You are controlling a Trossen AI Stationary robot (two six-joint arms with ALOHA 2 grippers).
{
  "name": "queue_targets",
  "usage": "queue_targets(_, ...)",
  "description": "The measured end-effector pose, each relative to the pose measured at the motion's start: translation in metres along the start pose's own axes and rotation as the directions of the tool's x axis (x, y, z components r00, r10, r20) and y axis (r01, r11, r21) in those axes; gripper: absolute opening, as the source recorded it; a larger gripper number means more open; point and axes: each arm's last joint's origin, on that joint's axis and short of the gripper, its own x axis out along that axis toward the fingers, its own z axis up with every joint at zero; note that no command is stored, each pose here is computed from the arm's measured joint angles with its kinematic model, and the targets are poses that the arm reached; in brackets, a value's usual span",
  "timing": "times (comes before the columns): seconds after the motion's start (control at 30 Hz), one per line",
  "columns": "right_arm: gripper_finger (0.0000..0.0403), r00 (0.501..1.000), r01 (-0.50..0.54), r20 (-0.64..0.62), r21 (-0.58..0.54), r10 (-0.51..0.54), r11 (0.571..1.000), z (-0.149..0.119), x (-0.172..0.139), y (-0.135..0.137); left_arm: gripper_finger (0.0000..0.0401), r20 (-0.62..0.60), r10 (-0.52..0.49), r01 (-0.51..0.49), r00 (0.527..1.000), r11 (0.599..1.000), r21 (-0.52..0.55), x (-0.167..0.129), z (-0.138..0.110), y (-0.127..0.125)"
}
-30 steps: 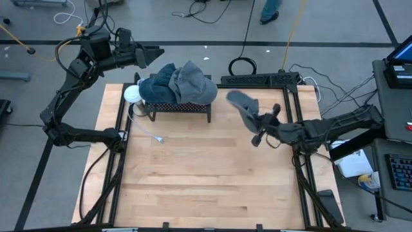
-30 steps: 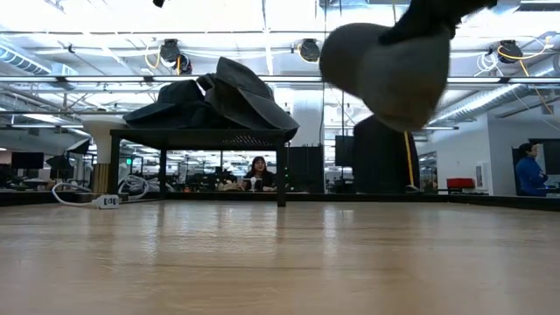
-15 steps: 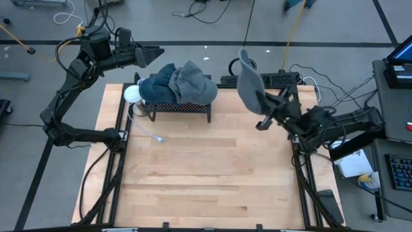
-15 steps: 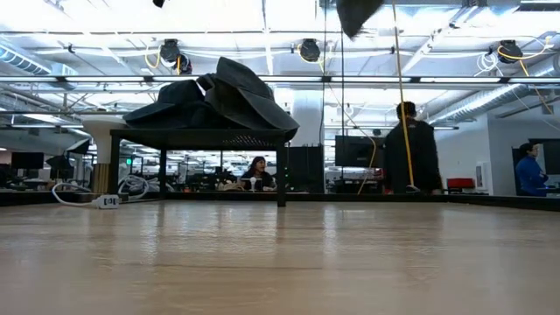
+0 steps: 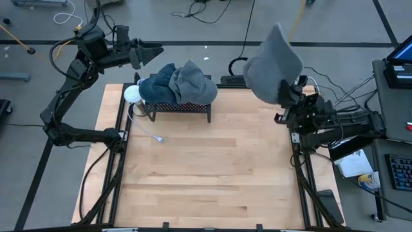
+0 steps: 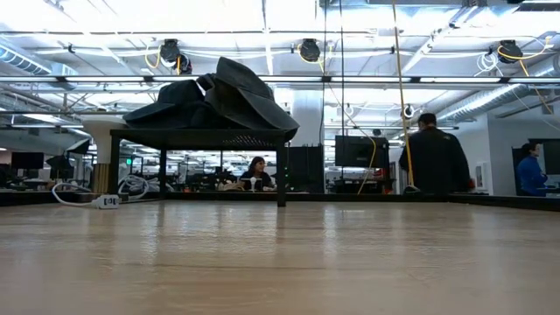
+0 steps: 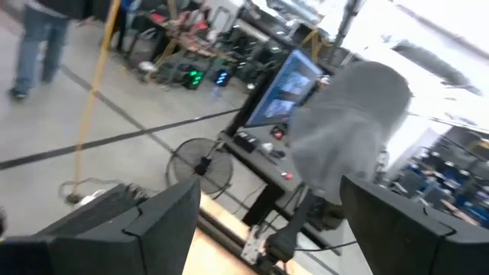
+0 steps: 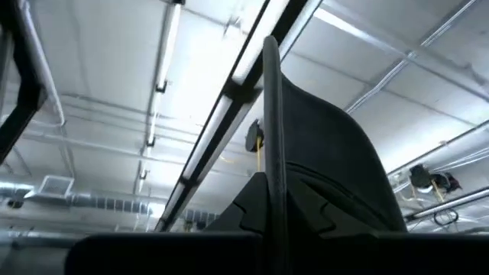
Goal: Pick & Place hat
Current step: Stack the gray cap on the other gray cap on the shelf
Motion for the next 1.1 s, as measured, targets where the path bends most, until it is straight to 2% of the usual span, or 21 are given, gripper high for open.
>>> queue_targets(0.13, 0.0008, 0.998, -0.024, 0.051, -0.016, 0.025, 1.000, -0.004, 0.019, -0.006, 0.0319, 0.033, -0.083, 0.082, 0.996, 0.996, 0.044, 0.000, 0.006, -0.006)
queue_targets(0.43, 0.0008, 0.981, -0.169, 0.091, -0.042, 0.172, 0.985, -0.025, 0.101, -0.011, 0.0319, 0.102, -0.282, 0.272, 0.954, 0.957, 0.103, 0.002, 0.018, -0.019)
queue_targets(0.73, 0.0008, 0.936, -0.288, 0.202, -0.022, 0.287, 0.957, -0.037, 0.165, -0.013, 0.0319, 0.144, -0.452, 0.437, 0.880, 0.891, 0.126, 0.036, 0.018, -0.027)
queue_targets(1.1, 0.0008, 0.918, -0.313, 0.279, 0.077, 0.281, 0.946, -0.060, 0.202, -0.008, 0.0319, 0.180, -0.562, 0.534, 0.807, 0.825, 0.185, 0.088, 0.003, -0.022)
